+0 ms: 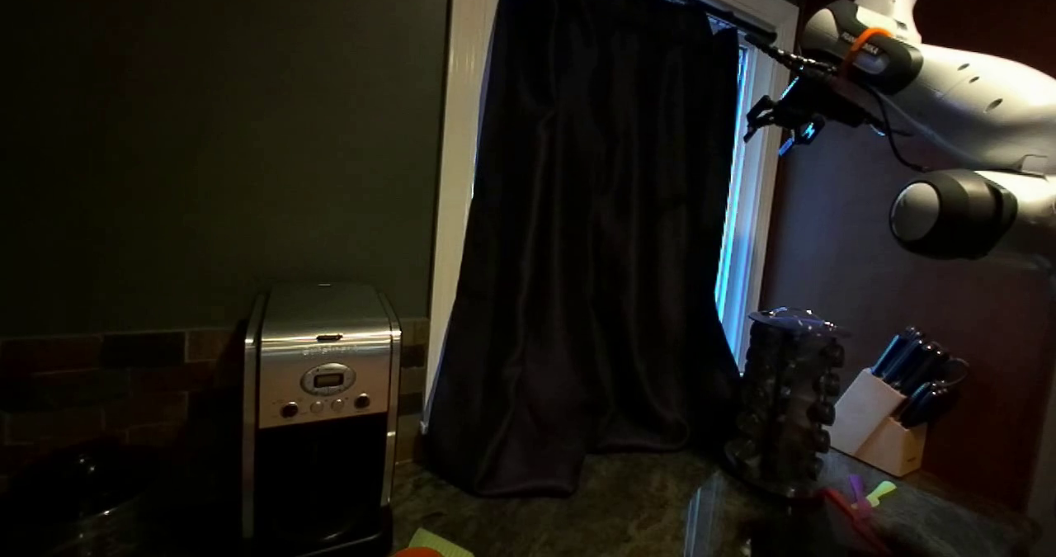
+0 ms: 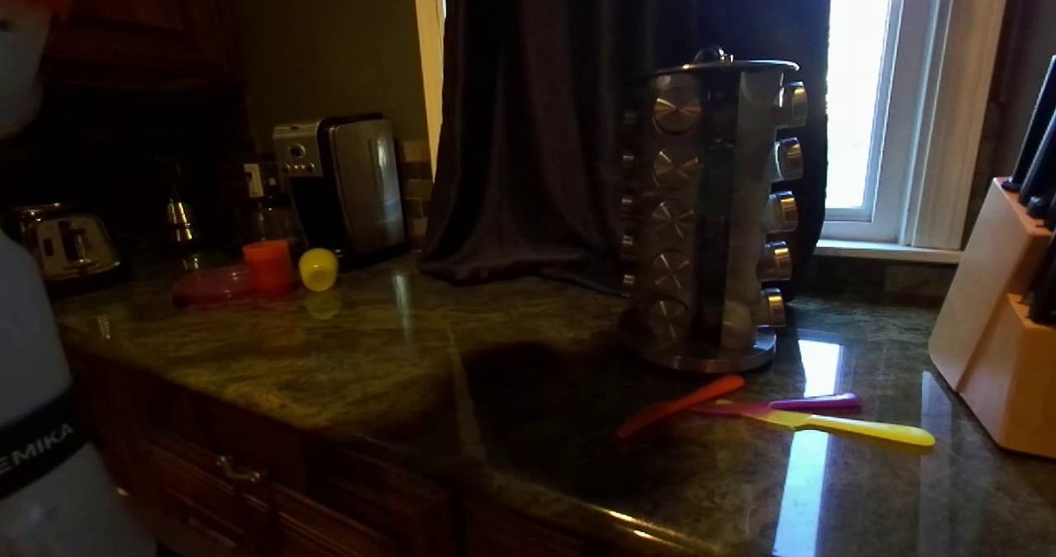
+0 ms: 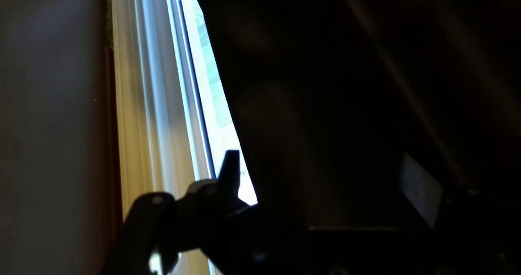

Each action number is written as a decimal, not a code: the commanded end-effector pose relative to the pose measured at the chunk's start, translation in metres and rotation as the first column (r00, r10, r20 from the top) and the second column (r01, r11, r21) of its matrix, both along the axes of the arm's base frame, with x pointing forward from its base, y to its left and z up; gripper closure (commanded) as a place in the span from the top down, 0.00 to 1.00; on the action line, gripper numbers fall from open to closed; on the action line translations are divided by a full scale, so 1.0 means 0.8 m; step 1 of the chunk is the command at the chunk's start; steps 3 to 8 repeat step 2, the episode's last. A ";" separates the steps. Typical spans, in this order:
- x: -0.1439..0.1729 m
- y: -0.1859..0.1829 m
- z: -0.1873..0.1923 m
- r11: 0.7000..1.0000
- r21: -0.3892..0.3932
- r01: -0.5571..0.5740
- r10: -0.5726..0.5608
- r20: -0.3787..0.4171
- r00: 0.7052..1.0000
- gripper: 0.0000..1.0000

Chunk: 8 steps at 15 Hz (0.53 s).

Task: Draw the curtain closed

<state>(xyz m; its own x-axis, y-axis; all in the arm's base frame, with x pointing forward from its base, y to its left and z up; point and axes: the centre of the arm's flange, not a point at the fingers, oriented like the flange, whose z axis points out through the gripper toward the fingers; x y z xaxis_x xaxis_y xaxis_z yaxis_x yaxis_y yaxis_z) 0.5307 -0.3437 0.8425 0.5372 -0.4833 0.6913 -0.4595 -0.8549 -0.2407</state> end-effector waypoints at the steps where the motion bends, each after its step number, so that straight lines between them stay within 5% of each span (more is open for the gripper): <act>1: 0.000 -0.001 -0.001 1.000 0.000 0.002 -0.002 -0.001 1.000 1.00; 8: 0.000 -0.002 -0.001 1.000 0.000 0.004 -0.004 -0.002 1.000 1.00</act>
